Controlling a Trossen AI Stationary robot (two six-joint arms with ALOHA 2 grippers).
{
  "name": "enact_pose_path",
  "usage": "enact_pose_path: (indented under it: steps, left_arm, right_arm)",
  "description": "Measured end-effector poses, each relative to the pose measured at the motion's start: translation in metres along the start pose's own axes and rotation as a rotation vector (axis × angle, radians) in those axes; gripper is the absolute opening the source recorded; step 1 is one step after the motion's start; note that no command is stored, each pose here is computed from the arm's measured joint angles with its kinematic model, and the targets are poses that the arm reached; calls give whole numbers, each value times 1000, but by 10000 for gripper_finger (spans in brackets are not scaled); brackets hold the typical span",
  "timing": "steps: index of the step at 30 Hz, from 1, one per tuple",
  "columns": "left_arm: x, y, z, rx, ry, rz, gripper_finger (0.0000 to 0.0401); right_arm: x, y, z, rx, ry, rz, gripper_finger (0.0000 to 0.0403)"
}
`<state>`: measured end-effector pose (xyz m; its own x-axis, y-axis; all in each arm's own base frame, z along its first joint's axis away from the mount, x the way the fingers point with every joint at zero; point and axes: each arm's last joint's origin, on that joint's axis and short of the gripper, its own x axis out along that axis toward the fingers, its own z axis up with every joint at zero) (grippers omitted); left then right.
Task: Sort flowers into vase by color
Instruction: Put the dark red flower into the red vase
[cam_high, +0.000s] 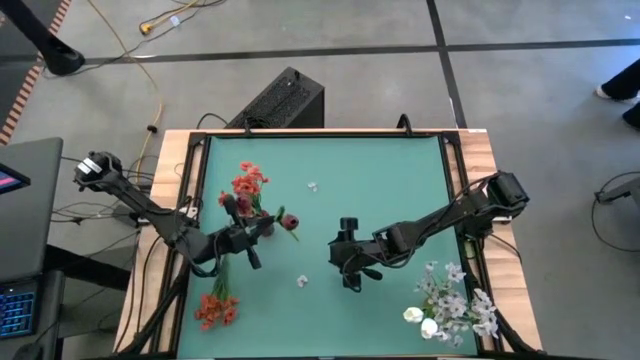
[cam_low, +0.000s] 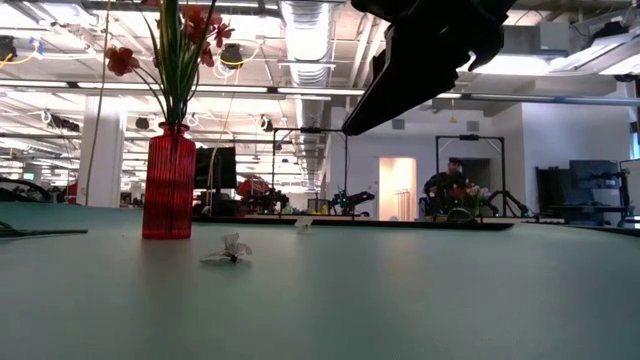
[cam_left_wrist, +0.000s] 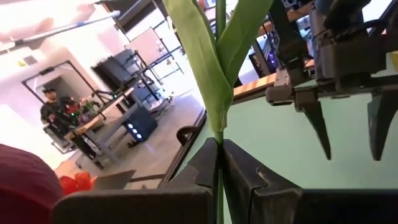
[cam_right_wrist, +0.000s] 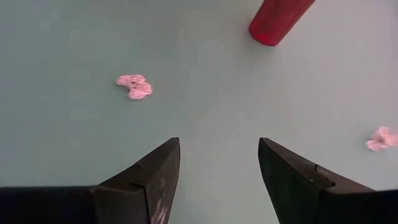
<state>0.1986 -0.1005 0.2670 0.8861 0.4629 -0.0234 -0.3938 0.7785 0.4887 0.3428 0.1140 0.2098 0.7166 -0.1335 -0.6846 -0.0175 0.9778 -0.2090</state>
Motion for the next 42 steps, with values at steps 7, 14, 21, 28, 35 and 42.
enact_pose_path:
  steps: [7, 14, 21, 28, 35, 42]
  left_arm:
    - [0, 0, -2, 25, 13, 21, 0]
    - [-1, 0, -2, 41, 26, 44, 0]
    - [-1, 0, -6, 86, 70, 83, 0]
    - [-1, 1, -7, 45, 73, 94, 0]
    - [-1, -2, -13, -31, 98, 87, 0]
    - [-3, -5, -26, -68, 162, 81, 0]
  right_arm:
    - [0, 1, 0, 2, 2, 21, 244]
    - [0, 1, 0, 3, 1, 22, 244]
    - [0, 1, 0, 3, 1, 23, 244]
    - [0, 1, 0, 4, 2, 42, 244]
    - [0, 1, 0, 4, 2, 43, 244]
    - [0, 1, 0, 11, 2, 43, 244]
